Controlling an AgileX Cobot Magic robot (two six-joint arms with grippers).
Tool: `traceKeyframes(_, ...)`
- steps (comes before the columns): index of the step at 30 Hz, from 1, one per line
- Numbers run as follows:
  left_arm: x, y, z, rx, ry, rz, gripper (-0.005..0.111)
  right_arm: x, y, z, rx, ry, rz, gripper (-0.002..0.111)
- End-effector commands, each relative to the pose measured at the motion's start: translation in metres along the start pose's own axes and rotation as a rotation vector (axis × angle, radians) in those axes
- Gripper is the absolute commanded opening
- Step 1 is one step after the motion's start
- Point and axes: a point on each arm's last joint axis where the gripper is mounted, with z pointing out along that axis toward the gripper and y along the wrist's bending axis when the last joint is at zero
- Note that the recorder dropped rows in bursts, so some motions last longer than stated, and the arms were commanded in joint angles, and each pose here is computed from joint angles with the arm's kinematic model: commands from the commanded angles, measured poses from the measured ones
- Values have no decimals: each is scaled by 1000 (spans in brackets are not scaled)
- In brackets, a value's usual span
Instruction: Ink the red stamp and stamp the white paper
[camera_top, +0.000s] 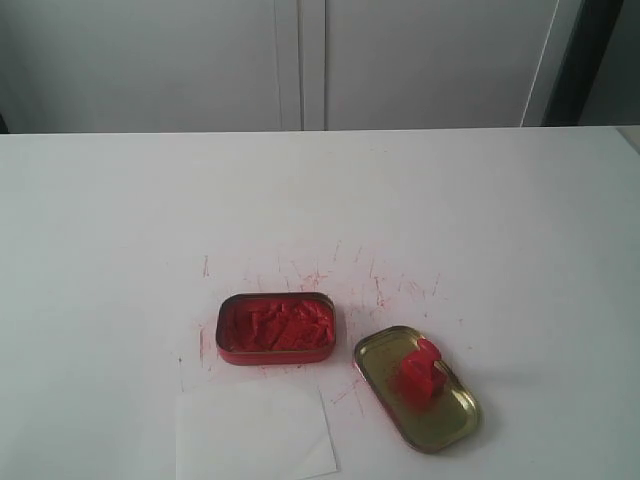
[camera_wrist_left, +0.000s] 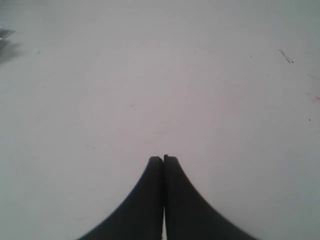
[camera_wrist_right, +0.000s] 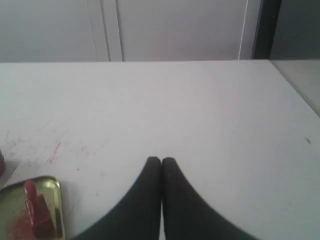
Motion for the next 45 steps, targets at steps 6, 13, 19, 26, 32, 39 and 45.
traceKeyframes(6, 1, 0, 0, -3, 1, -5, 0, -35, 3, -7, -31, -406, -8, 0)
traceKeyframes(13, 1, 0, 0, -3, 1, -5, 0, -38, 3, -9, -34, -447, -8, 0)
traceKeyframes(19, 1, 0, 0, -3, 1, -5, 0, -39, 3, -9, -35, -452, -8, 0)
traceKeyframes(26, 1, 0, 0, -3, 1, -5, 0, -39, 3, -9, -35, -452, -8, 0)
traceKeyframes(32, 1, 0, 0, -3, 1, -5, 0, -38, 3, -9, -34, -442, -8, 0)
traceKeyframes(39, 1, 0, 0, -3, 1, -5, 0, -38, 3, -9, -24, -344, -8, 0)
traceKeyframes(45, 1, 0, 0, -3, 1, -5, 0, -48, 3, -13, -19, -321, -10, 0)
